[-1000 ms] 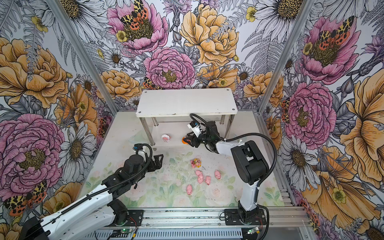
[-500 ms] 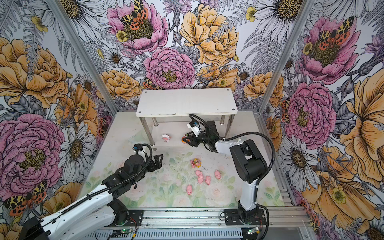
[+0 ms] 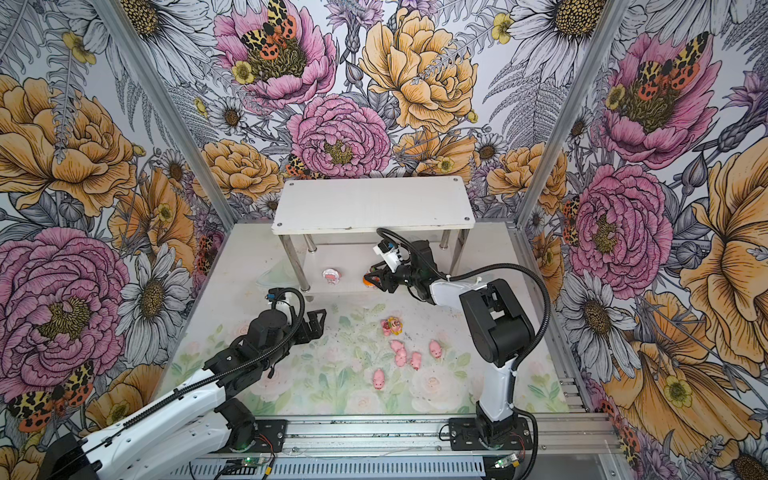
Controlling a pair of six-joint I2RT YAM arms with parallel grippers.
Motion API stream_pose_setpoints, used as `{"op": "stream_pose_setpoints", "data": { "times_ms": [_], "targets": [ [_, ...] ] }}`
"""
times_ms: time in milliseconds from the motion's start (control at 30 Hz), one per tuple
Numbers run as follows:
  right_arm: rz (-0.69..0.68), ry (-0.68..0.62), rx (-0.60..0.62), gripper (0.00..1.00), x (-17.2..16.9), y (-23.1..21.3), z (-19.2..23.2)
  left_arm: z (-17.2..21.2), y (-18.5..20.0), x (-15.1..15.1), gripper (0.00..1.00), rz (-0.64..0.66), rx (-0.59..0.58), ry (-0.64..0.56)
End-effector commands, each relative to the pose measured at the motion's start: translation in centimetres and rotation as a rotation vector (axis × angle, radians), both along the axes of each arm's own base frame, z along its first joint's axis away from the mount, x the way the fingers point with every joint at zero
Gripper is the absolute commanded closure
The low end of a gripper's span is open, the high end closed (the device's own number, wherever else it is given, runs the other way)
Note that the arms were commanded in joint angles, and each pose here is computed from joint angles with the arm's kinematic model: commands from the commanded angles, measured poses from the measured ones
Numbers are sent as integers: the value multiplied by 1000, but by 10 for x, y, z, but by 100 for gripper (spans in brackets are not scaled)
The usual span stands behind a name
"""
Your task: Place and organize the plastic toys onto the shelf
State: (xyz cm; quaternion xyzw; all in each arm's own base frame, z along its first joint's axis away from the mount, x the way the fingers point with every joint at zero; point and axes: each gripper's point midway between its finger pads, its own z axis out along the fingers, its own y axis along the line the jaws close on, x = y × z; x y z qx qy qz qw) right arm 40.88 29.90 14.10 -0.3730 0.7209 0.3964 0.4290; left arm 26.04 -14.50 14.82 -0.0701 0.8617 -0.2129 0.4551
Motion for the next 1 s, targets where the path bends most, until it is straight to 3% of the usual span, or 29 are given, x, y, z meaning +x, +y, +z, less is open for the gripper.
{"op": "stream_pose_setpoints", "data": {
  "times_ms": [0, 967],
  "targets": [
    [22, -41, 35, 50, 6, 4, 16, -3, 2, -1, 1, -8, 11, -2],
    [48, -10, 26, 55, 0, 4, 9, -2, 3, 0, 1, -7, 11, -4]
  ]
}}
